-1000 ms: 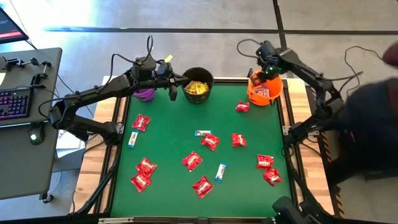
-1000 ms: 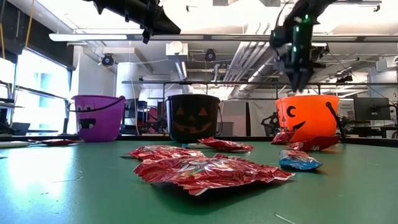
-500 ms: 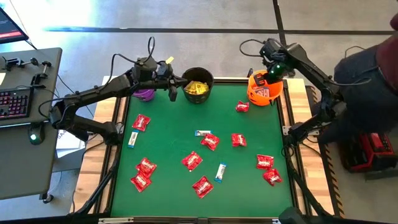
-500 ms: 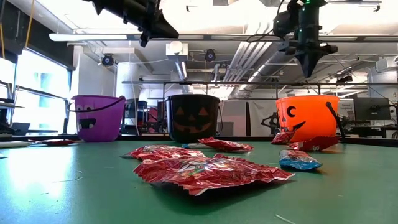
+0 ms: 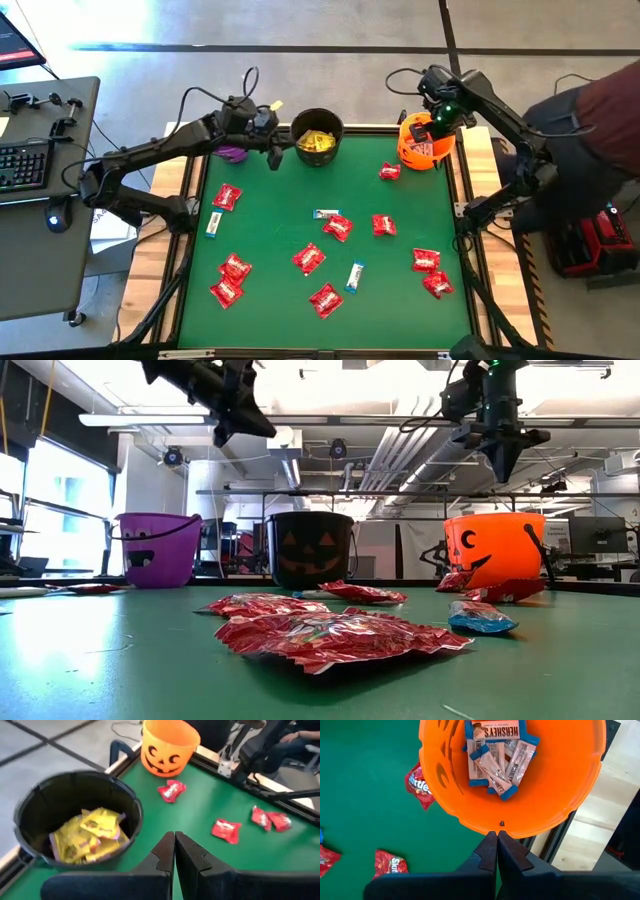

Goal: Sort candy by brand, put in halloween buckets
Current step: Put the blue chocolate bar into the orange bucket

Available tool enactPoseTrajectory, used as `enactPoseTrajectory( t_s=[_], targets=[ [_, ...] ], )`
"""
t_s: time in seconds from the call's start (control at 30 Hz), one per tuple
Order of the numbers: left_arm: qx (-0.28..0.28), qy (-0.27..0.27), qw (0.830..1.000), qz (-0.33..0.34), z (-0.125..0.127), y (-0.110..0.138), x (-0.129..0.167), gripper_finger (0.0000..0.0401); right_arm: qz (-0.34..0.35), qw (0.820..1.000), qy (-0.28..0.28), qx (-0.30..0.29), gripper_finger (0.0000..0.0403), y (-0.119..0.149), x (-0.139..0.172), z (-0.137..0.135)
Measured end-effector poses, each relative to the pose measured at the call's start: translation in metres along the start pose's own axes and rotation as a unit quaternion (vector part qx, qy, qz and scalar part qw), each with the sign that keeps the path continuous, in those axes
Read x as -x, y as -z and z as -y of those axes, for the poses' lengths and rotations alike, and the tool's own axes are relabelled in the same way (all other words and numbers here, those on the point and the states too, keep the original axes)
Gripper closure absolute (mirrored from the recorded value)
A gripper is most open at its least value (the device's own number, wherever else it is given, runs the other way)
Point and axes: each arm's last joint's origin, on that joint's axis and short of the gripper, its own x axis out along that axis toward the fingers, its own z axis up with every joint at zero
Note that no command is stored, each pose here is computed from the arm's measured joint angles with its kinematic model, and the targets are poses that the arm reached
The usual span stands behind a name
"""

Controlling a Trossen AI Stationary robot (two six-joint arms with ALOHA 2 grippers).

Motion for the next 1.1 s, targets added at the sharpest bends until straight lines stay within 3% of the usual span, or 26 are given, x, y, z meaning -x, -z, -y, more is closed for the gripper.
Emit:
enactPoseTrajectory(
  t_s=[0.17, 0.3, 0.7, 1.1],
  targets=[
    [-0.007, 0.021, 1.0, 0.011, 0.006, -0.002, 0.018, 0.0396, -0.001, 1.0, -0.003, 0.0, 0.0403, 0.0, 0.0, 0.0],
    [-0.014, -0.008, 1.0, 0.02, 0.005, 0.002, 0.028, 0.0396, 0.001, 1.0, -0.004, 0.0, 0.0403, 0.002, 0.002, 0.001],
    [-0.009, 0.002, 1.0, -0.022, 0.012, 0.031, 0.026, 0.0401, 0.042, 0.999, -0.018, -0.015, 0.0403, 0.02, 0.021, 0.008],
    [-0.023, 0.037, 0.997, -0.059, 0.028, 0.039, 0.024, 0.0401, 0.033, 0.999, -0.037, -0.023, 0.0403, 0.041, -0.008, 0.012]
  ],
)
